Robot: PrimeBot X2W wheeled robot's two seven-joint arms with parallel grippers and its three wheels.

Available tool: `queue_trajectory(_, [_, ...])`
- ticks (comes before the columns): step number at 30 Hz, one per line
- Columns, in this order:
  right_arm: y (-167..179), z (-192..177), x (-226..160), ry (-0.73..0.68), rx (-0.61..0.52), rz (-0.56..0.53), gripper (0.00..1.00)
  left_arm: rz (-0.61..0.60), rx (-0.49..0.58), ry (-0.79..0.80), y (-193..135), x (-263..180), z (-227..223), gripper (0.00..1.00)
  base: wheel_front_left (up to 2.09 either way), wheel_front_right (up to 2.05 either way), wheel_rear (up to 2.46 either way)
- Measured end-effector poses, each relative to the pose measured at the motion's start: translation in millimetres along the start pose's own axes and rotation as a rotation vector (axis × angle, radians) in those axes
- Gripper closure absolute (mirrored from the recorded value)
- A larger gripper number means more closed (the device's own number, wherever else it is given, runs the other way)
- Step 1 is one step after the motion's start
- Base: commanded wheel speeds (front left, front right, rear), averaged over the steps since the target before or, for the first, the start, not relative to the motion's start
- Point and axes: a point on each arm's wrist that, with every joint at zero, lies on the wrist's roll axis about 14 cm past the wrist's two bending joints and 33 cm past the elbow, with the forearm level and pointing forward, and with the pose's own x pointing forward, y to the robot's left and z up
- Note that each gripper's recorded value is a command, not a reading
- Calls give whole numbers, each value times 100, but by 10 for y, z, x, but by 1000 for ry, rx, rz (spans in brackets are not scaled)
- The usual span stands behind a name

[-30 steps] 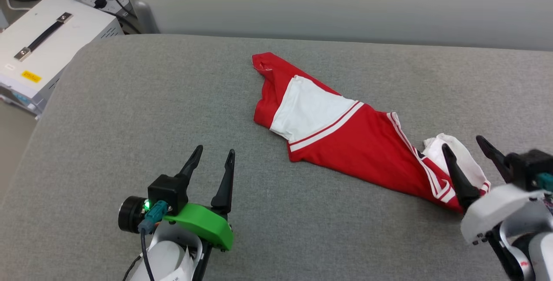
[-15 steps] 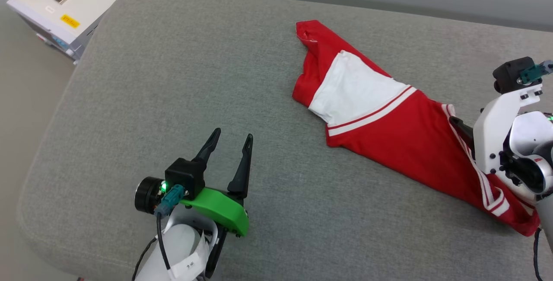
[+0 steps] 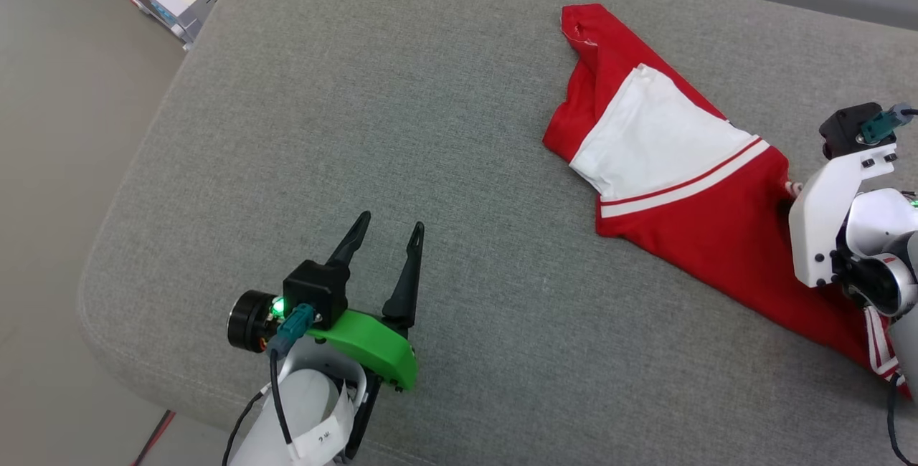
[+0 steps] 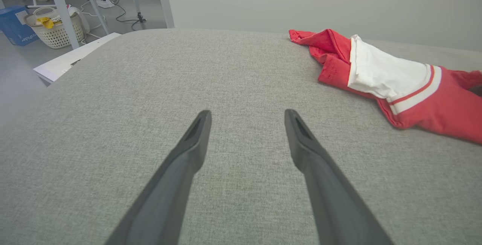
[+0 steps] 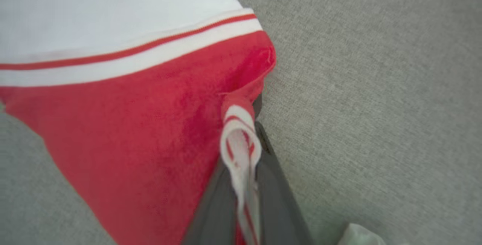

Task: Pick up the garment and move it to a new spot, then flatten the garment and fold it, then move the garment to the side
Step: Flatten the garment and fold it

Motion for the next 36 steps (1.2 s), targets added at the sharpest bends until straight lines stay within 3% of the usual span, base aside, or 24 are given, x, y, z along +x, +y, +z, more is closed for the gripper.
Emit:
queue_trajectory(8, [181,275,-182,-161,-55,32,100,3,1,-29,17,-34,101,0,0,0,0])
queue_trajectory(19, [1239,538,-840,-400,-242,258,100,0,-3,-85,3,-199,270,0,0,0,0])
queue_trajectory(25, [1921,149,-976,-368,-392,402,100,21,-4,-103,72,-324,314,0,0,0,0])
queue_trajectory(33, [2559,-562,-896,-241,-553,568,100,52,-3,-97,169,-445,284,0,0,0,0])
queue_trajectory(34, [2618,-640,-886,-222,-552,587,57,54,-3,-96,173,-455,278,0,0,0,0])
queue_trajectory(35, [2663,-712,-877,-203,-551,602,0,55,-4,-95,176,-465,275,0,0,0,0])
queue_trajectory(36, [2682,-753,-869,-193,-555,609,0,55,-4,-95,177,-473,272,0,0,0,0])
